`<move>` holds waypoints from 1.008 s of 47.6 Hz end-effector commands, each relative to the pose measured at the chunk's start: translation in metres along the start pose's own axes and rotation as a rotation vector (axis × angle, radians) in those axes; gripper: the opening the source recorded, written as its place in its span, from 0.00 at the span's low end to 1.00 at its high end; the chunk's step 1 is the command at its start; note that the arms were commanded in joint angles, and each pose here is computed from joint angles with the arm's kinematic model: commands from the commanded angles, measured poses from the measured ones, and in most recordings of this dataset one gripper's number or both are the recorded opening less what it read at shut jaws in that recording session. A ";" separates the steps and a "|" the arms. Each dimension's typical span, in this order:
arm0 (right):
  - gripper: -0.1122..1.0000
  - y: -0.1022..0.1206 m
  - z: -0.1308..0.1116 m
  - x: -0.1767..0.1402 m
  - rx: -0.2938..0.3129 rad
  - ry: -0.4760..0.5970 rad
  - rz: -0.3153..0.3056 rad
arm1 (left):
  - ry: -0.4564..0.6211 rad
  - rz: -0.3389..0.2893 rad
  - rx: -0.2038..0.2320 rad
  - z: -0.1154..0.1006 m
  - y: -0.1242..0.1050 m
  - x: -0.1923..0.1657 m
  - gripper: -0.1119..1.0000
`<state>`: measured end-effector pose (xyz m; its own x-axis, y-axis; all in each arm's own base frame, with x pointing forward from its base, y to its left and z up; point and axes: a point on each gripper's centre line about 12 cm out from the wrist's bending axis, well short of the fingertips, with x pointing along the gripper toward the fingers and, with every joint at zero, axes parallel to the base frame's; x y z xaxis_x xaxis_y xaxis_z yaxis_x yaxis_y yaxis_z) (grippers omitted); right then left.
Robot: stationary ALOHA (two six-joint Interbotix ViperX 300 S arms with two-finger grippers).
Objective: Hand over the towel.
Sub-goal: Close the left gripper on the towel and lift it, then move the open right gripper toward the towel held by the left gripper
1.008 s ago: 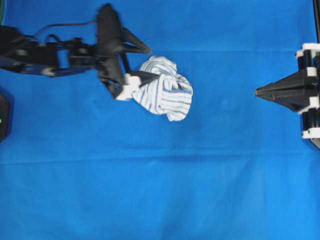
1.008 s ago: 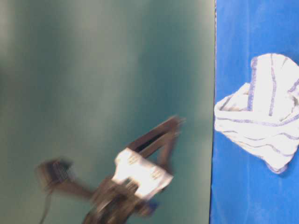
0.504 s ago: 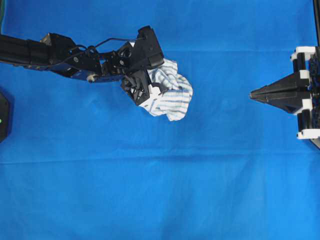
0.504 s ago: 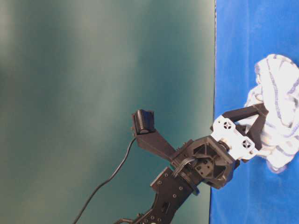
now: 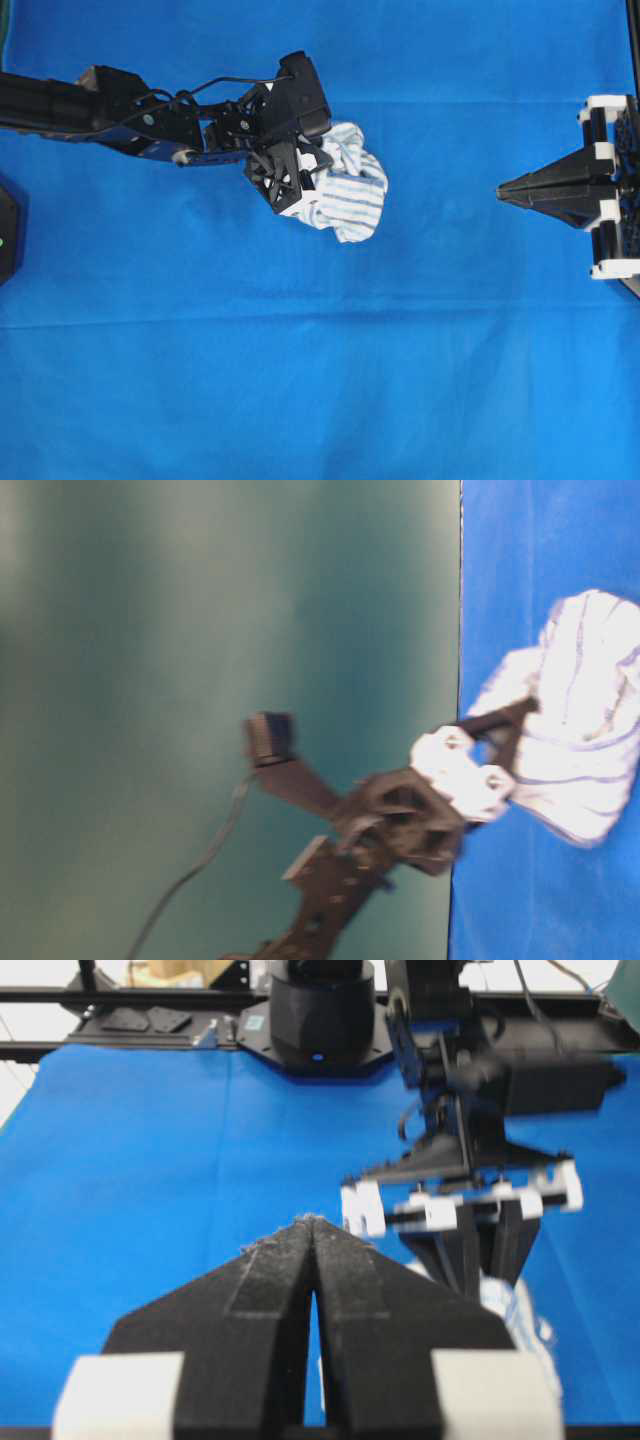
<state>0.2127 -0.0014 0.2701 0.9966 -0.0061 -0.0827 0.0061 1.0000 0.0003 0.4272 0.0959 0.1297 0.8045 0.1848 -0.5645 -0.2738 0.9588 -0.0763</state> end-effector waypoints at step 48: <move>0.10 -0.005 0.001 0.007 0.034 -0.023 -0.023 | -0.587 -0.142 0.143 0.135 -0.059 -0.171 0.18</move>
<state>0.2169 -0.0047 0.2670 0.9965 -0.0218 -0.0812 0.0233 0.9996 0.0183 0.3785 0.0382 0.3281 0.9931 0.1055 -0.0507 -0.1049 0.9944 0.0153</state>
